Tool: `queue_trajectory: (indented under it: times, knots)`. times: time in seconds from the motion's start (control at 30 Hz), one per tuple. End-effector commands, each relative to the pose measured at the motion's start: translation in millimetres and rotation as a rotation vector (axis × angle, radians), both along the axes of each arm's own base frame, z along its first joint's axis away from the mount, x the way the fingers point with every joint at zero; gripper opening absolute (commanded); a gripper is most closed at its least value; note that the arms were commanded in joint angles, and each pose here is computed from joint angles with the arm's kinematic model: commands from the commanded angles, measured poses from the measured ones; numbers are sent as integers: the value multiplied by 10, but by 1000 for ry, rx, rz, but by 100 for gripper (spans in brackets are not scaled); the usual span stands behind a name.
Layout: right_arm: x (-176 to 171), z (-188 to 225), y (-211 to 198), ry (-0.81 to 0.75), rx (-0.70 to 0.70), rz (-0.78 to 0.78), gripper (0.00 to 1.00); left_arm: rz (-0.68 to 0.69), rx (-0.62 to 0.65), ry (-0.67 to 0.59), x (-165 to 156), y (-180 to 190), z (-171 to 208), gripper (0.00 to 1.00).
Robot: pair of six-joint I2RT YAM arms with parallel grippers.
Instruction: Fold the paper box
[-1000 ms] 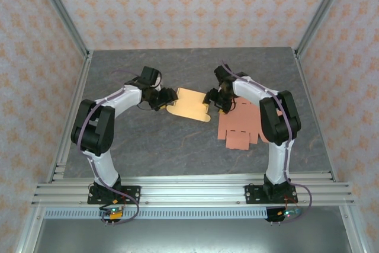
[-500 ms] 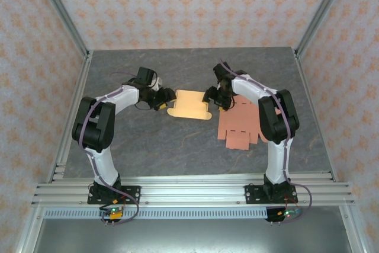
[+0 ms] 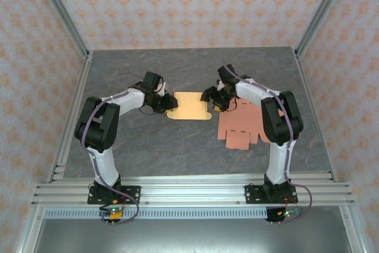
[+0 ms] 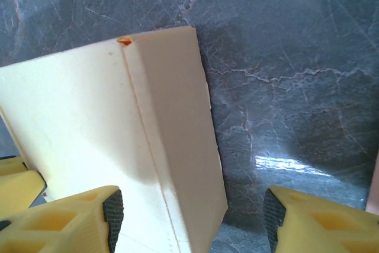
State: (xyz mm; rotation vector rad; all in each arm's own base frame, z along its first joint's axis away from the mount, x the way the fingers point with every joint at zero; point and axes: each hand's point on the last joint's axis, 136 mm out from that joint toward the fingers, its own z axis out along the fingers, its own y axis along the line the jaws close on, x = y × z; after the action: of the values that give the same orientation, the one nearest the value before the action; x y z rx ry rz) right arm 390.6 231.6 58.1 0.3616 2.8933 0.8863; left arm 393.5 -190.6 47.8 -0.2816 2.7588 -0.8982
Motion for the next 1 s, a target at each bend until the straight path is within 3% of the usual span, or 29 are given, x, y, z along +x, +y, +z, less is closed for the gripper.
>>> queue_trajectory:
  times: [0.0,0.1,0.2,0.6,0.83,0.97]
  knots:
    - [63,137,53,-32,109,-11,69,-1,85,87,-186,159,-415,27]
    - [149,282,90,-57,295,-42,74,-8,23,105,-221,125,-461,18]
    - [201,356,79,-64,426,-65,78,-26,-41,133,-280,55,-492,17]
    - [209,257,111,-28,472,-56,80,77,-127,239,-487,257,-641,11]
    - [236,327,267,-28,495,-6,80,53,-127,210,-370,232,-498,13]
    - [253,329,466,-8,527,4,74,44,-124,204,-314,218,-454,14]
